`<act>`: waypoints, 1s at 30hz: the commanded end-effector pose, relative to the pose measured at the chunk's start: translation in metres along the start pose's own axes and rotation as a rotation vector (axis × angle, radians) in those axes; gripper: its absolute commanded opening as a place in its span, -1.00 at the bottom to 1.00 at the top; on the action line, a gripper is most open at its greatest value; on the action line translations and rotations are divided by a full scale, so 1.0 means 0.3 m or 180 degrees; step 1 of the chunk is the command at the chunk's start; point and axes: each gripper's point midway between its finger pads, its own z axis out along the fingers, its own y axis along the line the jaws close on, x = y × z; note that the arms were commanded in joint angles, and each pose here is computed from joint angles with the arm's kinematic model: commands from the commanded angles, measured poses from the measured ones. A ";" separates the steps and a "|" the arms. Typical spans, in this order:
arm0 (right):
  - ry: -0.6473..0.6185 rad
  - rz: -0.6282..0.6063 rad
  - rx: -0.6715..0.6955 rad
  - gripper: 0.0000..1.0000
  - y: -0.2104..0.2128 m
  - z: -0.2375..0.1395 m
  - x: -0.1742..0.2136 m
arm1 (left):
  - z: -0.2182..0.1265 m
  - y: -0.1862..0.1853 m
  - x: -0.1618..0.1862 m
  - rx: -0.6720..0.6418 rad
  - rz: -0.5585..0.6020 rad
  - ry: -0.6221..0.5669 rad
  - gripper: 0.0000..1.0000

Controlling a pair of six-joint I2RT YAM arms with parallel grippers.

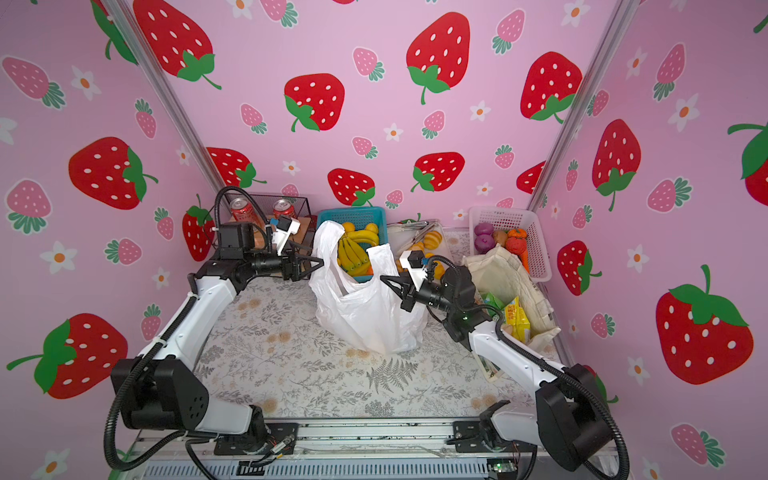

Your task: Place the mixed food into the grocery bags and tie them

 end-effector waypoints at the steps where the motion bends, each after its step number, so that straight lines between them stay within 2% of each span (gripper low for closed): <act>1: -0.0082 -0.0104 -0.0039 -1.00 0.011 -0.012 -0.026 | -0.005 -0.094 -0.081 0.0398 0.0384 -0.0172 0.38; 7: -0.0073 -0.0087 -0.0044 -1.00 0.005 -0.004 -0.024 | 0.031 -0.131 -0.059 0.0587 0.0504 -0.0161 0.24; 12: -0.0070 -0.0081 -0.0053 -1.00 0.004 0.001 -0.024 | 0.045 -0.137 -0.065 0.0695 0.0539 -0.0167 0.23; 15: -0.0064 -0.0071 -0.0046 -1.00 0.001 0.002 -0.021 | 0.054 -0.148 -0.074 0.0778 0.0523 -0.0156 0.00; 21: -0.0053 -0.0083 0.0002 -1.00 -0.005 -0.002 -0.015 | 0.051 -0.166 -0.066 0.0832 0.0473 -0.0086 -0.68; 23: -0.0039 -0.0088 0.0014 -1.00 -0.007 -0.002 -0.012 | 0.039 -0.173 -0.064 0.0786 0.0507 -0.0067 -0.82; 26: -0.0030 -0.0100 0.0017 -1.00 -0.008 -0.002 -0.012 | 0.011 -0.175 -0.068 0.0716 0.0529 -0.0080 -0.78; 30: -0.0019 -0.0114 0.0019 -1.00 -0.009 0.000 -0.014 | -0.035 -0.151 -0.073 0.0573 0.0539 -0.0117 -0.28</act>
